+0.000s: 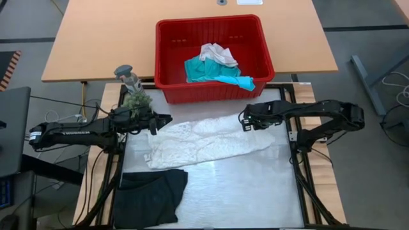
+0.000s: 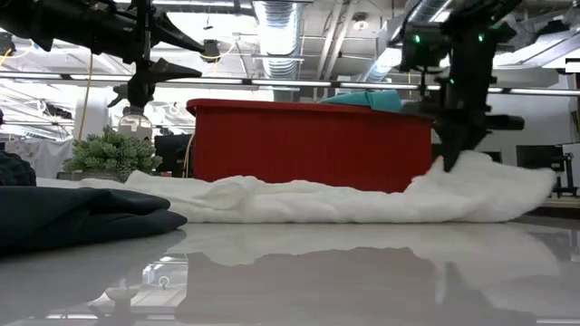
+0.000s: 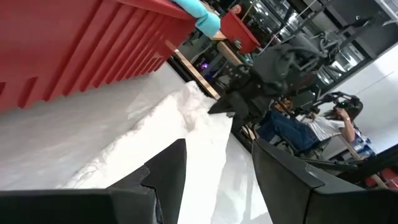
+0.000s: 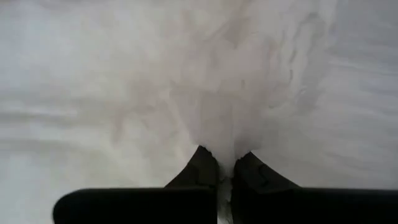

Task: Fold Laundry from Bin
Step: Fold the white dress

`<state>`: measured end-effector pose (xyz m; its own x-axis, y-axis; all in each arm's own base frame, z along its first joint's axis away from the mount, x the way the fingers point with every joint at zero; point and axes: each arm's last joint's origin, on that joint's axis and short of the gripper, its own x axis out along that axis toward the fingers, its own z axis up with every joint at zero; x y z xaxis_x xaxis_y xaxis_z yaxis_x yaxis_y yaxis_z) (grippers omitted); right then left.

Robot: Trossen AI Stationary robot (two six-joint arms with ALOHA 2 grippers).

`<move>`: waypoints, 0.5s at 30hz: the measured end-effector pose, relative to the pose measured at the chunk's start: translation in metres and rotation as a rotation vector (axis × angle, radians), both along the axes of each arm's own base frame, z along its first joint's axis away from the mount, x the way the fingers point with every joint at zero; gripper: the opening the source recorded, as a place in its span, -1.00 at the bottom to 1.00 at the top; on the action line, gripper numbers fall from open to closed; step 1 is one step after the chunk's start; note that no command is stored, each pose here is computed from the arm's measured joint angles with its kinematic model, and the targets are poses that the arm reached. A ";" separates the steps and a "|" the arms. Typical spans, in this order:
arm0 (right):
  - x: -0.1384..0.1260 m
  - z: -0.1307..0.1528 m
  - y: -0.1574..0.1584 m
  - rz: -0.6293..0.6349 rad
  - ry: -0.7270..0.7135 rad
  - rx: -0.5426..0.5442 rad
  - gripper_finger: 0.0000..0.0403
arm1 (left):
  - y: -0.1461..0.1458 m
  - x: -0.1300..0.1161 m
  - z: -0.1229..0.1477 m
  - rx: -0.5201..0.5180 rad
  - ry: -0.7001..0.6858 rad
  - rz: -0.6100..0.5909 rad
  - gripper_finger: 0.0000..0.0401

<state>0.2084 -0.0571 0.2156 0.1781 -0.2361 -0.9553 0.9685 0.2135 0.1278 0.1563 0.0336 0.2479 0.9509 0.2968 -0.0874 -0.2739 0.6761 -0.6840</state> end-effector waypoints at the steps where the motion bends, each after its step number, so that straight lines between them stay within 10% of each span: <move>1: 0.002 0.005 0.002 0.001 -0.015 -0.001 -0.83 | 0.000 0.000 0.000 0.002 0.001 0.000 -0.14; 15: 0.062 0.039 0.022 0.055 -0.194 -0.043 -0.83 | 0.000 0.000 -0.002 -0.001 0.022 -0.013 -0.14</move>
